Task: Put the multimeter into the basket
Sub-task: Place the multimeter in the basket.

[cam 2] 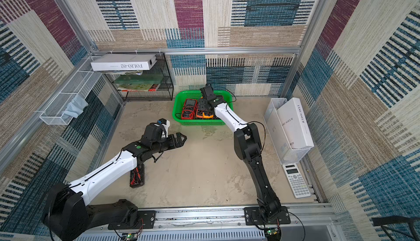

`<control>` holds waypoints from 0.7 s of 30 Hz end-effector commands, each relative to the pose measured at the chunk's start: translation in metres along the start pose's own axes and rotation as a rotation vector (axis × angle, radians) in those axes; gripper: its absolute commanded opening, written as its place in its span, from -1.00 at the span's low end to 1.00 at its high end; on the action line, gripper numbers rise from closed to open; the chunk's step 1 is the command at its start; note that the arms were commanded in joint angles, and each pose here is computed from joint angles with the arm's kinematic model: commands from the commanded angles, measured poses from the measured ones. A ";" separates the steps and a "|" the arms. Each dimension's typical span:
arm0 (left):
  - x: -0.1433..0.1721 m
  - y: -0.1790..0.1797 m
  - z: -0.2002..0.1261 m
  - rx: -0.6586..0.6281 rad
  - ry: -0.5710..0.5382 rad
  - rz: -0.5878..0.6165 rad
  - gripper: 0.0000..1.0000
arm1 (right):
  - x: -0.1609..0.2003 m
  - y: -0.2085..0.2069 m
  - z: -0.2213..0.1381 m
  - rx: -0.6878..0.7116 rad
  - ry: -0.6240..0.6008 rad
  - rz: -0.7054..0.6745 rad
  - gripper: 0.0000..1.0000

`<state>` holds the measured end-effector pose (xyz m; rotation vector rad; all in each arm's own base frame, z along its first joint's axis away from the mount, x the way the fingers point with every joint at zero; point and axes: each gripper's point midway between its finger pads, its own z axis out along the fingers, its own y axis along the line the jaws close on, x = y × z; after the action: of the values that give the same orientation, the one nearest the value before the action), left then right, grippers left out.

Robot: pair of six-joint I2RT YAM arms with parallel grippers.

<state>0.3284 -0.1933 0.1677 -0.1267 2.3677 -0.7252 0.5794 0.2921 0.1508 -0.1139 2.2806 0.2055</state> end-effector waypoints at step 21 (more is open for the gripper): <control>-0.025 -0.009 0.002 0.023 -0.101 -0.019 1.00 | 0.012 0.000 0.014 -0.005 0.024 -0.014 1.00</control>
<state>0.3438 -0.1954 0.1777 -0.1646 2.2998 -0.7351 0.5839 0.2993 0.1368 -0.1314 2.2814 0.2288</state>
